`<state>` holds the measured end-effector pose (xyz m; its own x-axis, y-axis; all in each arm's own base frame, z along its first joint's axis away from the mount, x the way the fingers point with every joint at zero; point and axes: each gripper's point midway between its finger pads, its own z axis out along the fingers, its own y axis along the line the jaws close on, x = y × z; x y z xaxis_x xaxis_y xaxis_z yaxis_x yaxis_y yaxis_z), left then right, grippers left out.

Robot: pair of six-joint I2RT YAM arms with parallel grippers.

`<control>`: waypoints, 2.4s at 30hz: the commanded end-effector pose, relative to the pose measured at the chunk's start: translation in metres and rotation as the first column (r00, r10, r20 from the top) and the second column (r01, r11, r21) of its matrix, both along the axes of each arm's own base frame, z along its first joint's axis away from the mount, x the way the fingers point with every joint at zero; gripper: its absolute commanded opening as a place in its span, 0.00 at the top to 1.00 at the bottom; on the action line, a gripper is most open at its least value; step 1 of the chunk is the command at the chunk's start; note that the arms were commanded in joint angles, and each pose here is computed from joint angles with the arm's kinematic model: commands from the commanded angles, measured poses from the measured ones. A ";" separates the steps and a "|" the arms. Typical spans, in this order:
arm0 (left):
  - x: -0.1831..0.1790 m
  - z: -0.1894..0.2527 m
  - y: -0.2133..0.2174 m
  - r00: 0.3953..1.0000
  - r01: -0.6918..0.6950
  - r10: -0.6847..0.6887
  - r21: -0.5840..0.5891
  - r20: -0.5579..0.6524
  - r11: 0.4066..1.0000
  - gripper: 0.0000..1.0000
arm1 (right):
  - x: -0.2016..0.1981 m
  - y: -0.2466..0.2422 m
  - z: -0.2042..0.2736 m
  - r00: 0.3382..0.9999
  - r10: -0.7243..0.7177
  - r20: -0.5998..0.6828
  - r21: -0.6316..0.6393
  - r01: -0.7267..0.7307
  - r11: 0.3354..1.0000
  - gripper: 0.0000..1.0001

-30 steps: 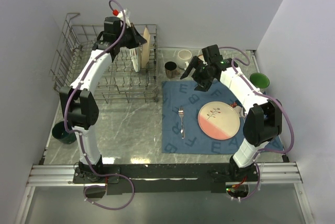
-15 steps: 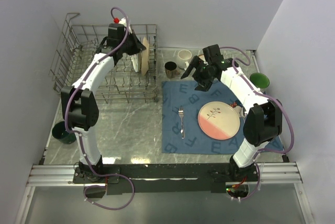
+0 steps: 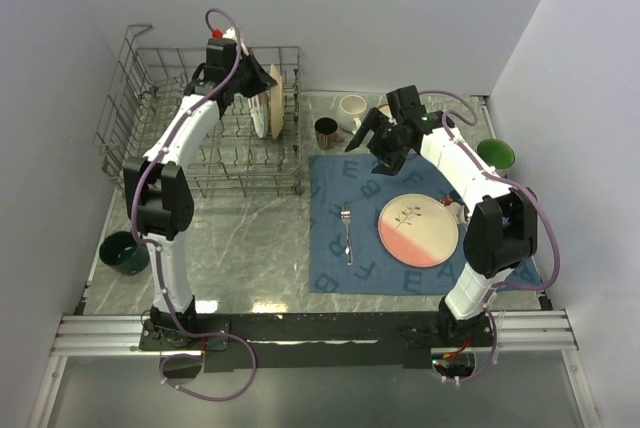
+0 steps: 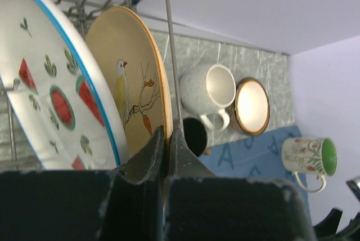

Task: Load the mixed dishes into the dish rack
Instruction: Insert the plate into the dish rack, then grab a plate with the left arm

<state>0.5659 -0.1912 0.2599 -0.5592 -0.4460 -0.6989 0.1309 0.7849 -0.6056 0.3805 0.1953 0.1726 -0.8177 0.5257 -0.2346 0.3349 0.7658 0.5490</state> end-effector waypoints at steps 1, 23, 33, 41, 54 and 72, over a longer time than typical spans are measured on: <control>0.029 0.091 0.010 0.964 -0.016 0.036 -0.077 0.265 0.997 0.99 | 0.006 -0.002 0.008 1.000 0.003 0.021 0.005 -0.003 1.000 0.02; 0.020 0.052 0.003 0.979 0.051 -0.041 -0.047 0.199 0.998 0.37 | 0.001 -0.004 0.002 1.000 -0.011 0.012 0.018 0.011 1.000 0.02; 0.016 0.076 -0.003 0.969 0.082 -0.065 -0.064 0.238 0.995 0.32 | 0.001 -0.004 0.003 1.000 -0.011 0.015 0.019 0.011 1.000 0.02; 0.012 0.085 -0.006 0.964 0.107 -0.084 -0.081 0.251 0.991 0.31 | 0.002 -0.003 0.004 1.000 -0.006 0.019 0.018 0.006 1.000 0.02; 0.002 0.107 0.032 0.960 -0.095 0.093 -0.007 0.262 0.995 0.37 | 0.002 -0.005 0.002 1.000 -0.008 0.012 0.017 0.008 1.000 0.02; 0.001 0.018 0.037 0.995 -0.100 0.099 0.098 0.014 0.990 0.38 | 0.001 -0.005 -0.002 1.000 -0.007 0.003 0.023 0.007 1.000 0.02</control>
<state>0.5684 -0.1565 0.2852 -0.4864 -0.4449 -0.7520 0.0669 0.8392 -0.5397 0.3782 0.1935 0.1670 -0.8222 0.5279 -0.2128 0.3440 0.7588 0.5530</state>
